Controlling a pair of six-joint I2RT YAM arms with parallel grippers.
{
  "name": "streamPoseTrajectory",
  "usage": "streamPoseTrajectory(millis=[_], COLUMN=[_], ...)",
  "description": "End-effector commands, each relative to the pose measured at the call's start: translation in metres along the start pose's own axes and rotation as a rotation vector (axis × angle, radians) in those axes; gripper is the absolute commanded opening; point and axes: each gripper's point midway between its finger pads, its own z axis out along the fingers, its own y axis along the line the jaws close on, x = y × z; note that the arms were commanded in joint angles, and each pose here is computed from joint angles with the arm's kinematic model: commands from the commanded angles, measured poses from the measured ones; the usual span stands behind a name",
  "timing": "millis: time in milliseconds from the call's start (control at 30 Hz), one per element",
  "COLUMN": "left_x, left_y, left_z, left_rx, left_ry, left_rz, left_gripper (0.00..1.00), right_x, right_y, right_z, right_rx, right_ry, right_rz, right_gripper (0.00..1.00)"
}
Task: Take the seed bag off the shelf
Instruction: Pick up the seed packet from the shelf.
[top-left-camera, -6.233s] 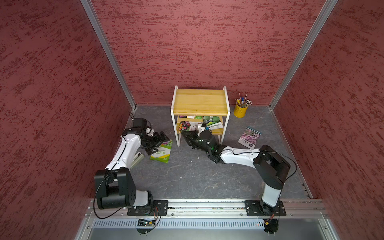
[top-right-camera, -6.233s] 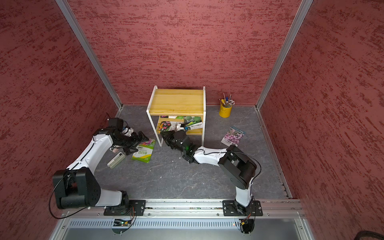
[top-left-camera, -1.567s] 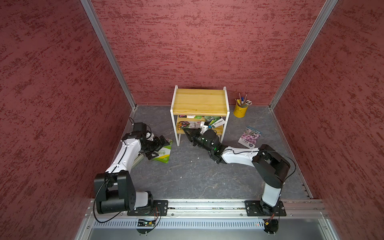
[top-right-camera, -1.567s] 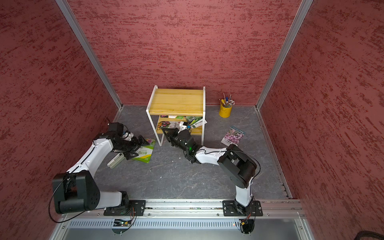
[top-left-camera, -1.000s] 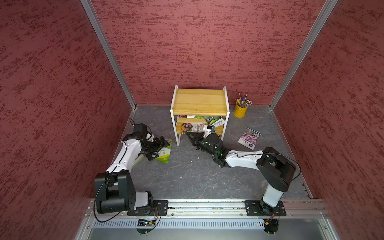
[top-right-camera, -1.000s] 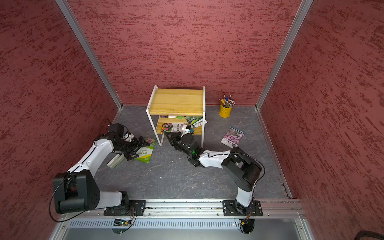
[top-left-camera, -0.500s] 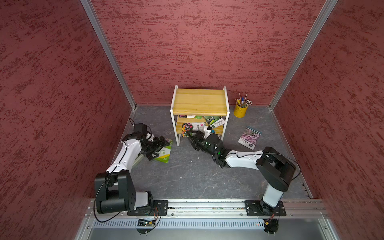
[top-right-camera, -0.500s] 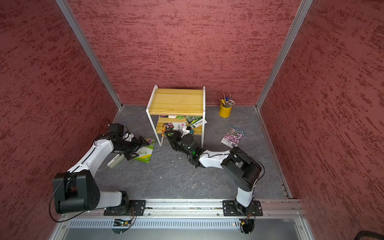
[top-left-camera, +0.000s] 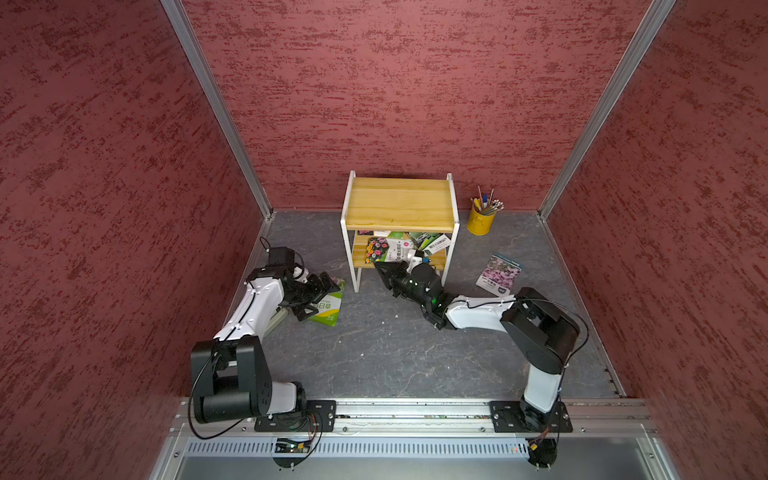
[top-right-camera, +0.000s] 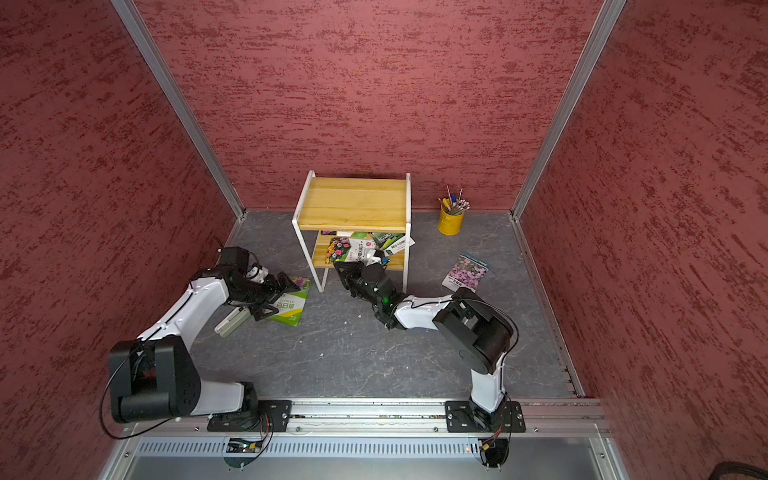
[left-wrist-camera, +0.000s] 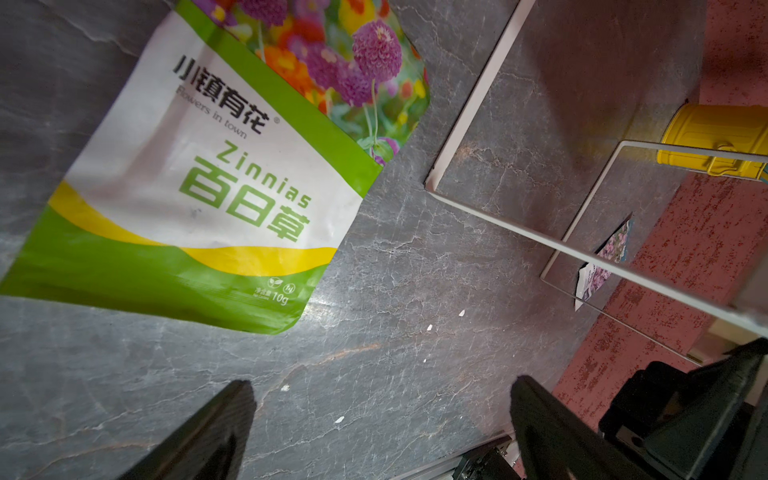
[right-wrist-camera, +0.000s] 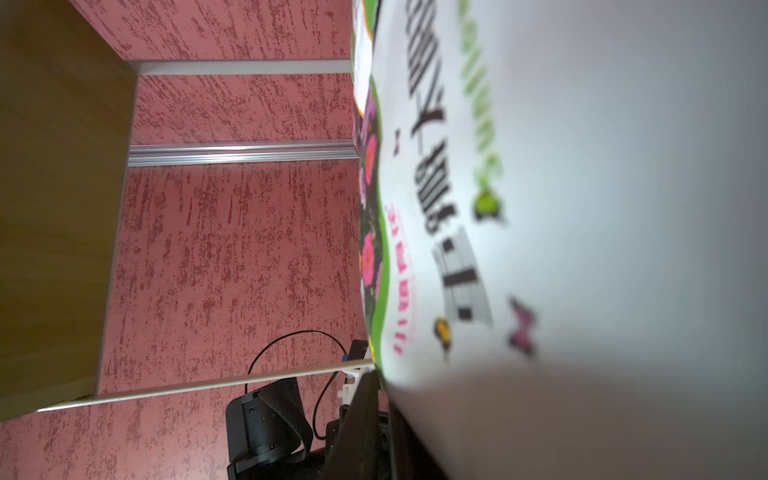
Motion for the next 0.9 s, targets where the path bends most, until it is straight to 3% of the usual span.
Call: streamPoseTrajectory(millis=[0, 100, 600, 667, 733, 867], left_x=[-0.005, -0.006, -0.006, -0.005, -0.005, -0.006], left_y=[-0.005, -0.006, -0.007, -0.008, -0.008, -0.008], left_z=[0.002, 0.002, 0.002, 0.002, 0.002, 0.003], left_rx=[0.015, 0.015, 0.015, 0.018, 0.017, 0.016], left_ry=[-0.005, -0.004, -0.006, -0.005, -0.005, -0.004], left_rz=[0.012, 0.013, 0.011, 0.012, 0.012, 0.013], left_gripper=[1.00, 1.00, 1.00, 1.00, 1.00, 1.00], right_x=[-0.003, -0.003, 0.014, 0.014, 0.016, 0.013], right_y=[0.010, 0.009, 0.005, 0.003, 0.002, -0.001], right_z=[0.002, -0.004, -0.024, -0.024, -0.024, -0.027], right_rx=[-0.022, -0.017, 0.006, 0.013, 0.022, 0.034], right_ry=[-0.012, -0.013, 0.028, 0.031, 0.034, 0.020], right_rz=[0.007, 0.008, 0.007, 0.008, 0.004, -0.001], right_gripper=[0.04, 0.00, 0.02, 0.12, 0.35, 0.54])
